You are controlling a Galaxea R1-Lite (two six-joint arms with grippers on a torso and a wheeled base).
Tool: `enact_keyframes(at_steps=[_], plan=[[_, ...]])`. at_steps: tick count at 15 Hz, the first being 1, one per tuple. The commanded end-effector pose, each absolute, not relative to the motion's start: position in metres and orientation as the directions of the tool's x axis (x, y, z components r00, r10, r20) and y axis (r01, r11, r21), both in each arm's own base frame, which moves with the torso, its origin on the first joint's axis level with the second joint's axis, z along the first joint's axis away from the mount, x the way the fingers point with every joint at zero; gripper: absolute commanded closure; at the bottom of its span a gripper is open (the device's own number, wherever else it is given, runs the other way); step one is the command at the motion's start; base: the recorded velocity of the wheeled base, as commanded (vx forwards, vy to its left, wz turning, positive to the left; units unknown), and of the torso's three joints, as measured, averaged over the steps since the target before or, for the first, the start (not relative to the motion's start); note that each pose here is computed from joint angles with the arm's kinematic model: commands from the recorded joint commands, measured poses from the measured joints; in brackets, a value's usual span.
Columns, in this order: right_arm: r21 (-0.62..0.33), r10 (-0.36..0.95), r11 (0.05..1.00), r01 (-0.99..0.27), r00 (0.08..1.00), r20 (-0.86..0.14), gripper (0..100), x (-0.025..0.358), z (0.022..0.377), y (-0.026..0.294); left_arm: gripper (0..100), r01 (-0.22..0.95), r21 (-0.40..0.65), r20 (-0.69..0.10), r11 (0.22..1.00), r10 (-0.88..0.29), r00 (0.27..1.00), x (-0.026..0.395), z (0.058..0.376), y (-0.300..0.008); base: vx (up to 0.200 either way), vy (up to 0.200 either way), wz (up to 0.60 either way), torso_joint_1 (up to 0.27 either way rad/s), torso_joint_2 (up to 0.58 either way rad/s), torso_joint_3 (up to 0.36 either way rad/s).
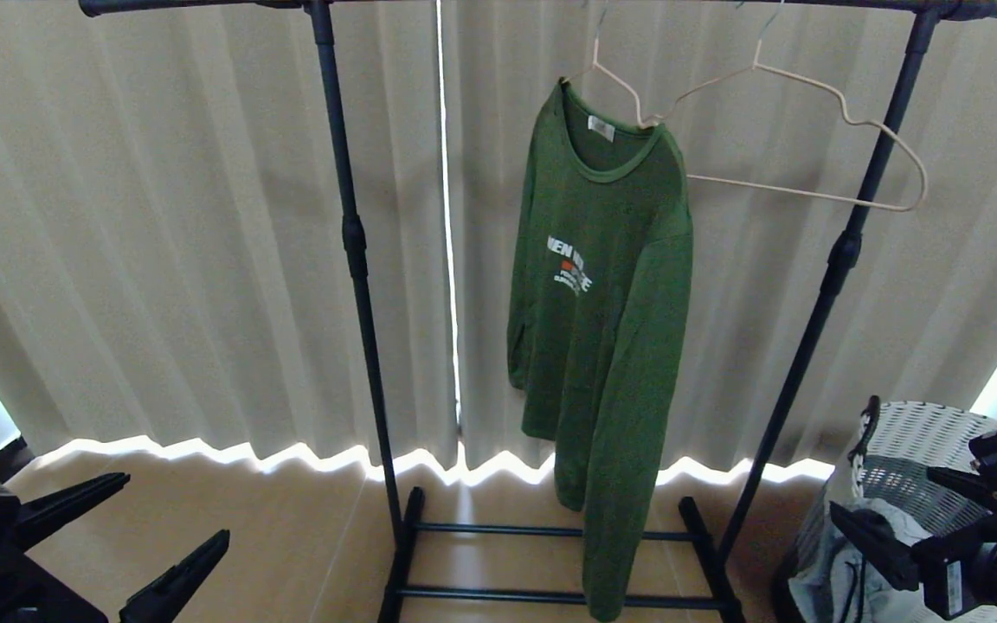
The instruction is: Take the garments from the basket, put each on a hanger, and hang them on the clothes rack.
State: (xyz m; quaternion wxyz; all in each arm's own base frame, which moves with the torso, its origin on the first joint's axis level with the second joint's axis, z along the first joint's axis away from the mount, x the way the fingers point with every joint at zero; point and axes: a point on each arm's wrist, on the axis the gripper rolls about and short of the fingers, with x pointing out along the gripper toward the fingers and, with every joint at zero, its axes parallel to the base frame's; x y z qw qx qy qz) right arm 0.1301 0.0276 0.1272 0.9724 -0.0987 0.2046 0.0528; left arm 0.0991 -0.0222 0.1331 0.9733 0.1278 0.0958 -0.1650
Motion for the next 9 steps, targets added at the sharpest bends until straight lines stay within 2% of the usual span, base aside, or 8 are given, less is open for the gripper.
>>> enact_keyframes(at_steps=[1,9], plan=[[-0.169,0.064,0.975,-0.144,0.910,-0.410,0,0.1304,0.1269,0.0277,0,0.347,0.217,-0.228,0.912,-0.298,0.927,0.0991,0.1331,-0.0223,0.000,-0.200,0.00,0.007,0.00,0.007],[-0.171,0.062,0.975,-0.143,0.911,-0.407,0,0.1298,0.1271,0.0275,0,0.348,0.219,-0.230,0.912,-0.298,0.926,0.0989,0.1327,-0.0222,0.000,-0.200,0.00,0.002,0.00,0.004]])
